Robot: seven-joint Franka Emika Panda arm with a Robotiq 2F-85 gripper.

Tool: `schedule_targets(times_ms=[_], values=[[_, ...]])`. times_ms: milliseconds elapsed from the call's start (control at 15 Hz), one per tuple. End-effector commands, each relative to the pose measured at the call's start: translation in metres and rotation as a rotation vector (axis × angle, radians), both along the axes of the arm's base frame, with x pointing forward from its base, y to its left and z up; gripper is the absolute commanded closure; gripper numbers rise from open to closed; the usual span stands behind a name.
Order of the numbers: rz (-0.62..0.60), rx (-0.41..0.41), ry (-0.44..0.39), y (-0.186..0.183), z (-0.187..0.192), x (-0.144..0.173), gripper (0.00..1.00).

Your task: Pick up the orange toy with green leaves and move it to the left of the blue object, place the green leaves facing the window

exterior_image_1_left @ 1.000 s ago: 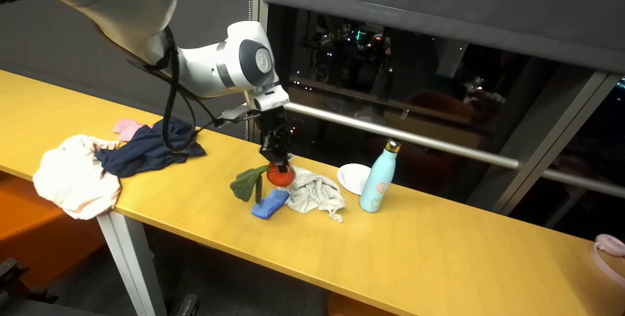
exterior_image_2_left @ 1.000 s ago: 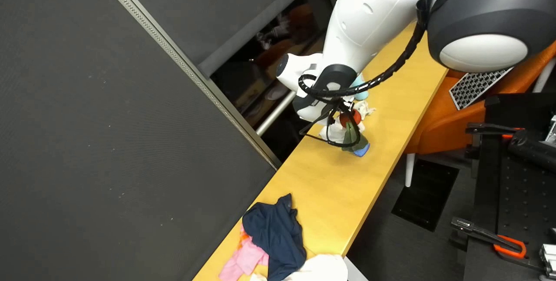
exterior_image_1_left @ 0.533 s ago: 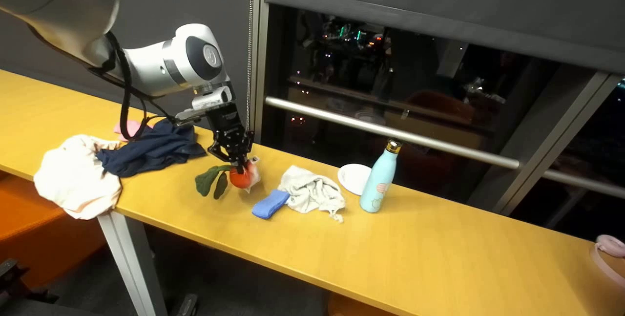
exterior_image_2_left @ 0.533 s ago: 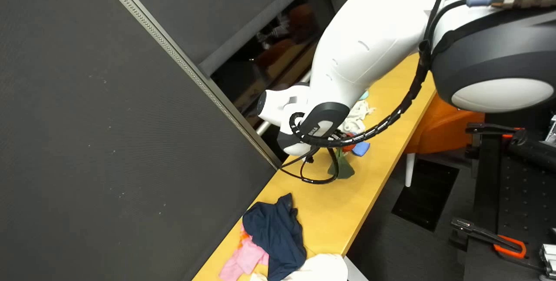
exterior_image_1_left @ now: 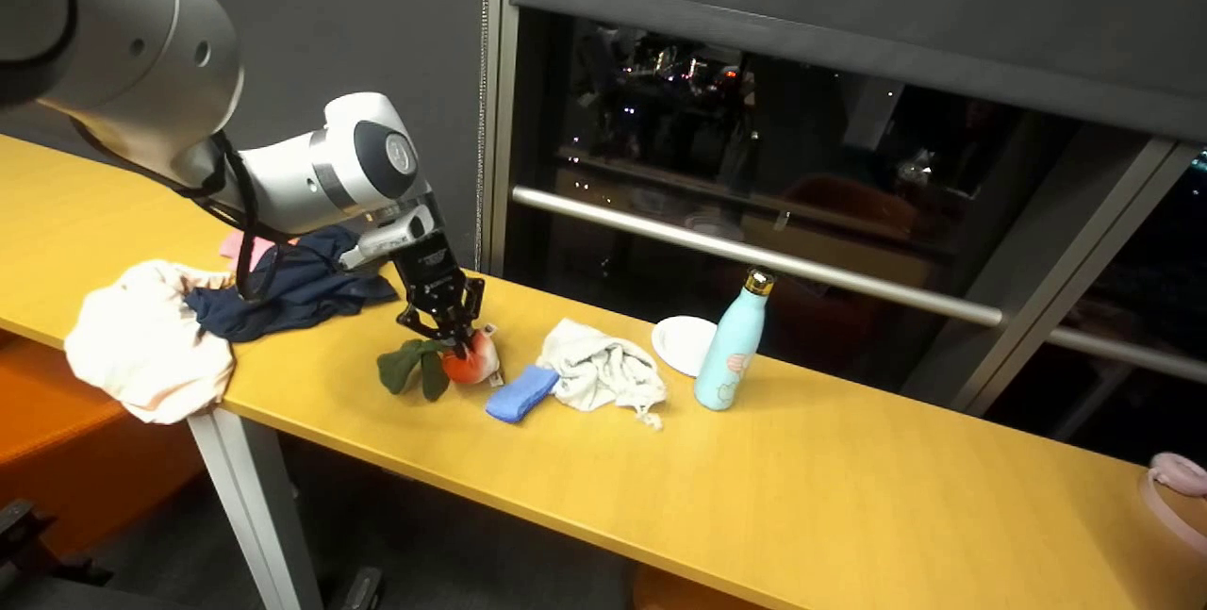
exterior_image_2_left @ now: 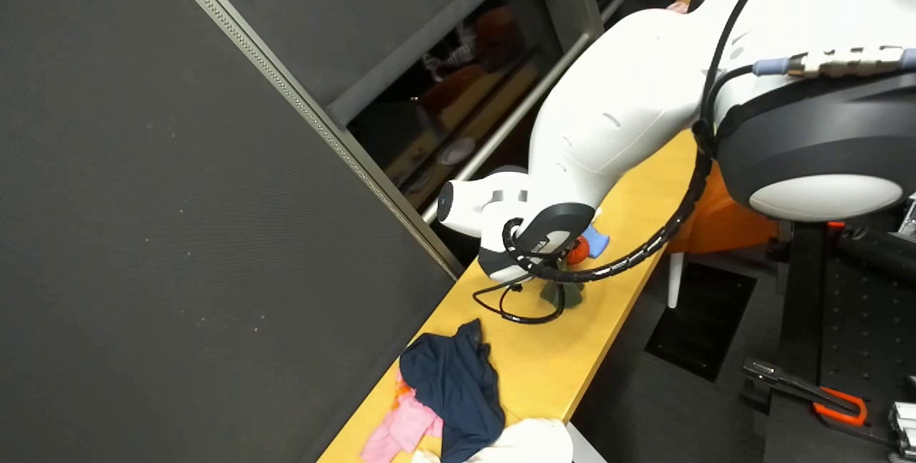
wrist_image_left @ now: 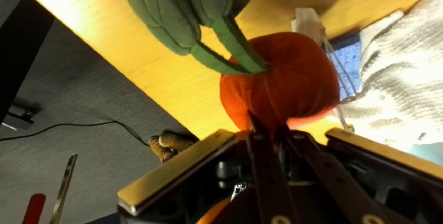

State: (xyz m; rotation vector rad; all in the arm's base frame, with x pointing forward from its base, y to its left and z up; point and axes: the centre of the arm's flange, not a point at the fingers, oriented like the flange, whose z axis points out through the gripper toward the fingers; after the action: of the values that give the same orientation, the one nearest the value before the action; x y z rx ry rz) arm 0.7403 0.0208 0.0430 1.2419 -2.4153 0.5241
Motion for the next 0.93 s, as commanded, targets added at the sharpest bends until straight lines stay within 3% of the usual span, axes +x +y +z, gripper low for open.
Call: schedule_targets(times_ms=[0, 267, 533, 733, 867], values=[[0.125, 0.014, -0.054, 0.029, -0.016, 0.009, 0.98], [0.327, 0.082, -0.085, 0.079, -0.024, -0.002, 0.98], [0.476, 0.173, -0.151, 0.122, 0.010, -0.009, 0.98], [0.538, 0.230, -0.217, 0.128, 0.051, -0.010, 0.98], [0.563, 0.244, -0.229, 0.123, 0.060, -0.006, 0.98]])
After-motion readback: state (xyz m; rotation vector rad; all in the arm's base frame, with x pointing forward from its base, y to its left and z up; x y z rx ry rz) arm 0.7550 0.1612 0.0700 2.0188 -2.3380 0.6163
